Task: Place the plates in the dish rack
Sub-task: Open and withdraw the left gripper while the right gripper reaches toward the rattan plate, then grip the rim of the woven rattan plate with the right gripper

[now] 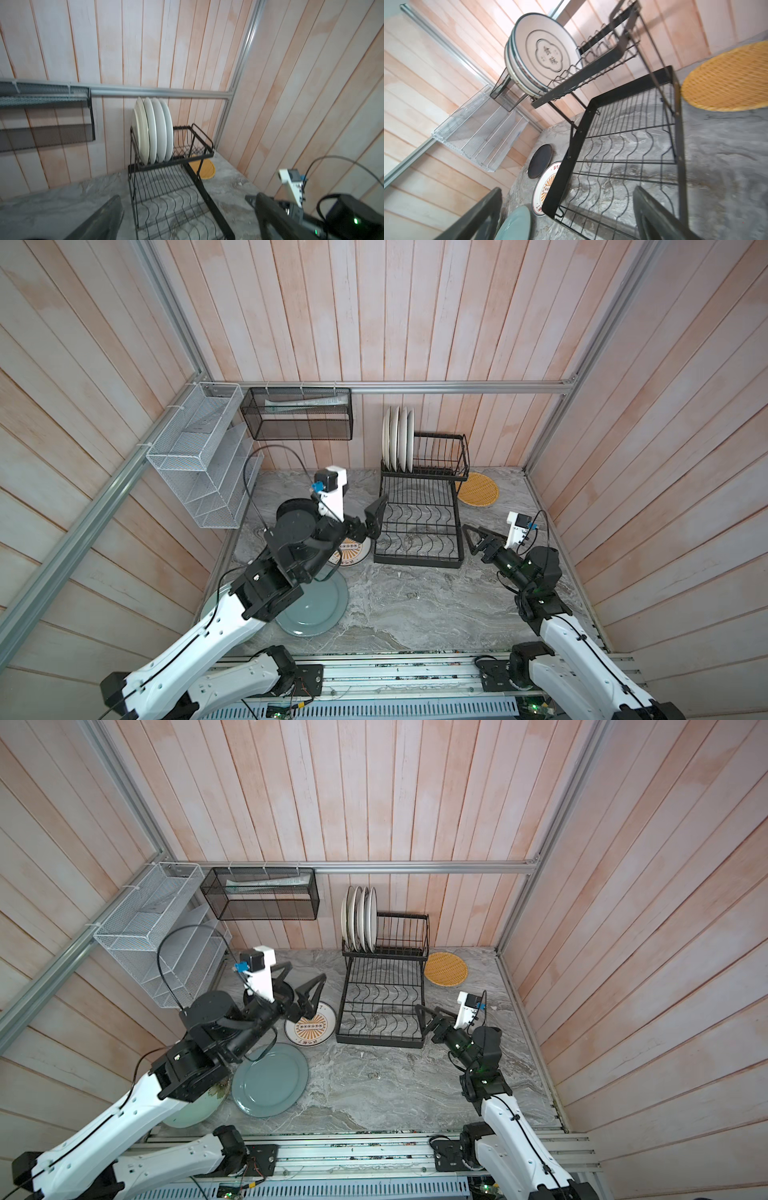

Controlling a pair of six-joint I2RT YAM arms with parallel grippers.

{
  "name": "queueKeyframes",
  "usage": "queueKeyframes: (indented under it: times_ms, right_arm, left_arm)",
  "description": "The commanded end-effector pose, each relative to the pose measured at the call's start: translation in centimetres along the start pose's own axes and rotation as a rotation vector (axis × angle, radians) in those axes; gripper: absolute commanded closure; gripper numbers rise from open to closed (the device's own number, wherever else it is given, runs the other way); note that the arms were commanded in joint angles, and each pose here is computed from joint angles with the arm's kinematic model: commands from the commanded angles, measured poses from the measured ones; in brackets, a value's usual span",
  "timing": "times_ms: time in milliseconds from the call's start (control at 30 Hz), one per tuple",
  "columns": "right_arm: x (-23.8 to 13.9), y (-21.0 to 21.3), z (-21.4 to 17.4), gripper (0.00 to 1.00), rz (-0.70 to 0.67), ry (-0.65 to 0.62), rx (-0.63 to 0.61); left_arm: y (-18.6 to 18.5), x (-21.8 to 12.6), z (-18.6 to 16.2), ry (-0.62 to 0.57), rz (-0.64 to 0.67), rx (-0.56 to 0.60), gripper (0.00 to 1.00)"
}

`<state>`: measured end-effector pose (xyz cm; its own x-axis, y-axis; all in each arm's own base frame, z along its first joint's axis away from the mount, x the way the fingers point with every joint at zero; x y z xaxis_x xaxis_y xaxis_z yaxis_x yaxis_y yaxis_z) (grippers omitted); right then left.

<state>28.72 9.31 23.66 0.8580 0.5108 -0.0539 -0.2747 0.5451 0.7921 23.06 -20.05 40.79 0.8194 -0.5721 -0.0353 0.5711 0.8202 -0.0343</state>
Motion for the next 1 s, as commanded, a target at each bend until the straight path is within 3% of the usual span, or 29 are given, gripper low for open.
queueKeyframes:
  times_ms: [0,133,267,467,767,967]
  right_arm:
    - [-0.5,-3.2,0.5,0.02,-0.102,0.010,0.121]
    - [-0.8,-7.6,1.9,0.02,-0.202,-0.041,0.271]
    - [-0.3,-11.4,2.6,0.02,-0.272,-0.080,0.388]
    - [2.5,-15.8,2.8,0.05,-0.328,-0.042,0.478]
    - [6.3,-22.0,3.6,0.10,-0.366,-0.038,0.613]
    - [8.6,-25.1,4.2,0.14,-0.386,-0.052,0.699]
  left_arm:
    - [-0.4,-1.7,-6.4,0.146,-0.082,-0.071,0.00]
    - [0.6,-4.1,-11.4,0.236,-0.057,-0.092,0.00]
    - [1.1,-5.9,-13.8,0.253,-0.043,-0.130,0.00]
    - [1.7,-7.4,-14.4,0.314,-0.008,-0.143,0.00]
    - [2.6,-8.6,-13.7,0.250,0.029,-0.150,0.00]
    - [2.3,-8.2,-14.1,0.273,0.013,-0.148,0.00]
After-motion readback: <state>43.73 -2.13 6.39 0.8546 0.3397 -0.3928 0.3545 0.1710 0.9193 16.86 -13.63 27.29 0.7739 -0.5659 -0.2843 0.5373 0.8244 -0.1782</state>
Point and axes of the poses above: each gripper's point midway between its finger pads, its own x axis out along the fingers, its own y axis along the line the jaws close on, z = x × y, the point moved 2 cm from there along -x, back along the fingers, and after that the axes turned 9 degrees about x, right-handed, at the moved point
